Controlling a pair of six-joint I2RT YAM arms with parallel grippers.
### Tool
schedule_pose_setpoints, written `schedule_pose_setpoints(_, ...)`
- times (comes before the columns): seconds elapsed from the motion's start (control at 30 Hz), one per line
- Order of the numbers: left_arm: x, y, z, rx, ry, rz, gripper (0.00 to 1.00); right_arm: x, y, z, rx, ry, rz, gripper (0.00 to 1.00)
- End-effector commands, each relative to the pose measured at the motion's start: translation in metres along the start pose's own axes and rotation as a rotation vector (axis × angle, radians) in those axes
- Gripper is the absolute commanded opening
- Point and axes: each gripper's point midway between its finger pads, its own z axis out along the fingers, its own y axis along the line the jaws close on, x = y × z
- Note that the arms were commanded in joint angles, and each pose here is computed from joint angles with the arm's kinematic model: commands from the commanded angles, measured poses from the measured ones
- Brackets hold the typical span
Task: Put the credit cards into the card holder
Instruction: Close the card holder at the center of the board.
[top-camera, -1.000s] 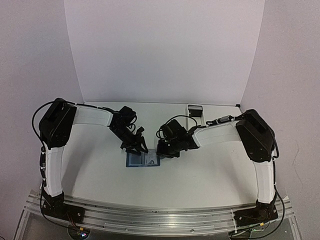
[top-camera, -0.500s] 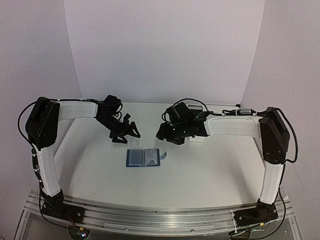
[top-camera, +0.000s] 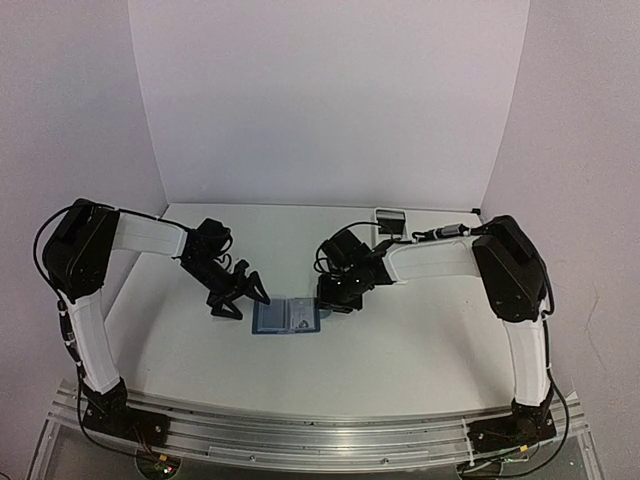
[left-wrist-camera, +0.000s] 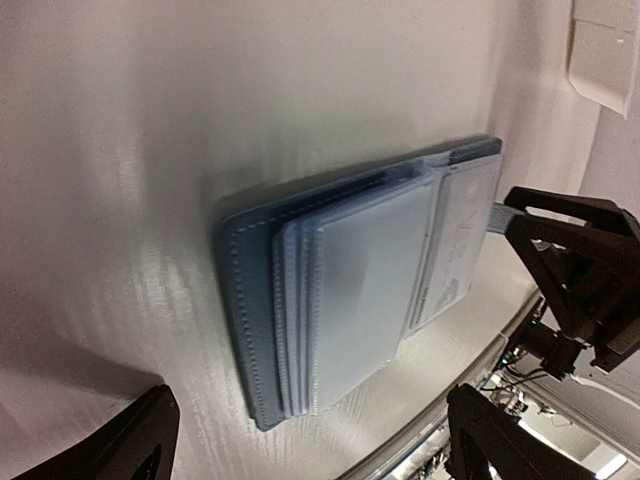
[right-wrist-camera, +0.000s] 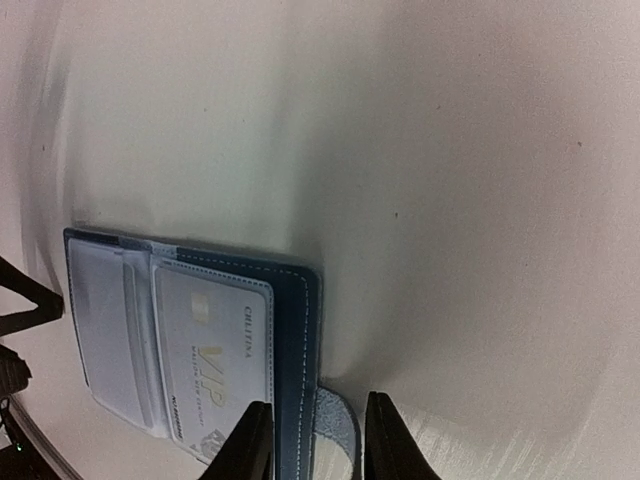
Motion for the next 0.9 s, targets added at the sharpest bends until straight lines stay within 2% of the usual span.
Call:
schedule_pose_setpoints(0.0,0.007,0.016,0.029,0.037,0.061,-0.031,0.93,0.000,0.004,0.000,-0.021,0.018,0.003,0.25)
schedule_pose_setpoints(0.2,-0.001,0.000,0.031,0.131,0.017,0.009,0.92,0.003,0.001,0.003,-0.033,0.003,0.020,0.19)
schedule_pose_setpoints(0.43,-0.003,-0.038,0.023,0.252,0.008,0.094,0.84,0.007,-0.003,0.005,-0.069,-0.023,0.059,0.14)
schedule_pose_setpoints(0.53,-0.004,-0.060,0.020,0.306,0.005,0.161,0.77,0.008,-0.001,0.005,-0.096,-0.035,0.078,0.13)
schedule_pose_setpoints(0.63,-0.003,-0.078,0.020,0.348,0.009,0.213,0.64,0.009,-0.002,0.004,-0.103,-0.041,0.084,0.12)
schedule_pose_setpoints(0.73,-0.003,-0.092,0.016,0.390,0.012,0.237,0.55,0.008,-0.005,-0.001,-0.097,-0.056,0.084,0.12)
schedule_pose_setpoints(0.87,-0.009,-0.085,0.020,0.337,-0.002,0.232,0.53,-0.005,0.008,-0.027,-0.125,-0.116,0.066,0.09)
